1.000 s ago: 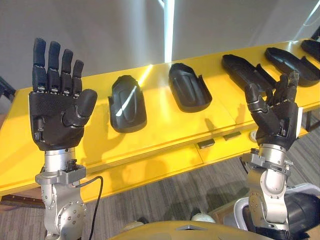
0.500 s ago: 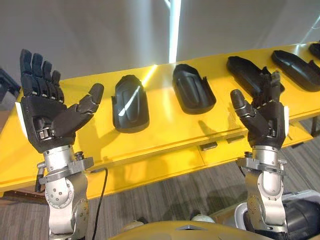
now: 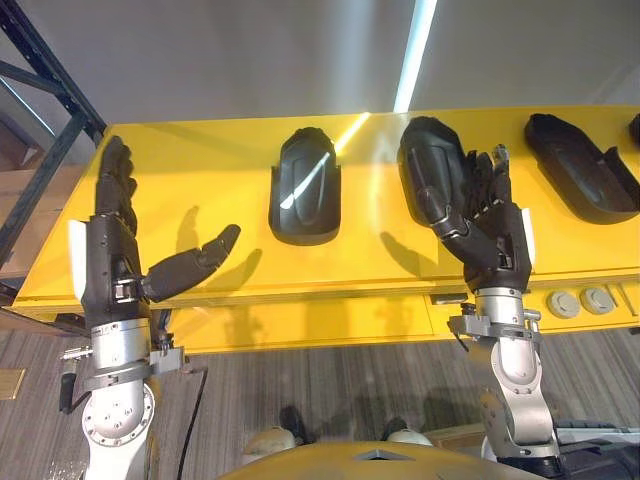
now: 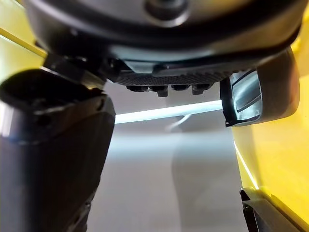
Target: Walk over and take three plastic housings, then place them on the shelf
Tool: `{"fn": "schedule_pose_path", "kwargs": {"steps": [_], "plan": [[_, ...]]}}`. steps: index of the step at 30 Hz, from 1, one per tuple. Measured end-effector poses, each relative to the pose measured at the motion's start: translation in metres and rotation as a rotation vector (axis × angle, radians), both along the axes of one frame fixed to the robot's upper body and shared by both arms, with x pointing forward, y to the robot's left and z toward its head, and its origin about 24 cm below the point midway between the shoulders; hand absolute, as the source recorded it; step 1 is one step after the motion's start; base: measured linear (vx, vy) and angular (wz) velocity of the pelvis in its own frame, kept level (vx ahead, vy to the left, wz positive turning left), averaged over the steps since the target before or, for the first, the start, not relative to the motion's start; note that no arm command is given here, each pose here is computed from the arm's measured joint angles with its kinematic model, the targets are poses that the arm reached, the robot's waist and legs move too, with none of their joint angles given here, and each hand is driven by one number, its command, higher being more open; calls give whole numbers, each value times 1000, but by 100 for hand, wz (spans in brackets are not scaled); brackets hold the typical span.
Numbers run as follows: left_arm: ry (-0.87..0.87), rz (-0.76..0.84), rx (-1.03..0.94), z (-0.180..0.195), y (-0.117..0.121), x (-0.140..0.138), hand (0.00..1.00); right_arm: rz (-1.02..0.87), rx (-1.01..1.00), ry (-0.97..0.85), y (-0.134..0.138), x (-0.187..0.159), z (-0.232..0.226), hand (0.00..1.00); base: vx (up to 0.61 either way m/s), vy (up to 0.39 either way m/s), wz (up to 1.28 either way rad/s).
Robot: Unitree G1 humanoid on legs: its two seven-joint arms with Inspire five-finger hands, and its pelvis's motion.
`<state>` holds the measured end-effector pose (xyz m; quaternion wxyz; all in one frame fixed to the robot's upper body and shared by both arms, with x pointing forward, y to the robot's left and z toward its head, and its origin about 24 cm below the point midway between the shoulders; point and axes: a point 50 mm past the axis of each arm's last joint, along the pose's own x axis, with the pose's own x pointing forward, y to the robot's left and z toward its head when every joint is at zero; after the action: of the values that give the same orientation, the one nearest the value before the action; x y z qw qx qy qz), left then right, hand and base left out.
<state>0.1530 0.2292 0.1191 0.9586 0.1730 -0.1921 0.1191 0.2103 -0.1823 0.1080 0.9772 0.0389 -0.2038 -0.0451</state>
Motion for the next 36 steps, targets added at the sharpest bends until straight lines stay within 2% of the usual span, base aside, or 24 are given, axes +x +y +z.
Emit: {"fn": "schedule_pose_path", "kwargs": {"steps": [8,17,26,36], "plan": [[203,-137,-63,-23,2,7,100,-4,-63,-6,-9,2,4,100,40,7,3],[378,-172,-91,-50,4,9,100,3,-96,-13,-14,2,7,100,-10,8,-3],[400,-175,-119,-62,-6,17,100,13,-106,-15,-15,2,7,100,31,8,-3],[279,-136,-142,-54,-17,39,100,17,-107,-4,-13,1,5,100,11,5,-6]]}}
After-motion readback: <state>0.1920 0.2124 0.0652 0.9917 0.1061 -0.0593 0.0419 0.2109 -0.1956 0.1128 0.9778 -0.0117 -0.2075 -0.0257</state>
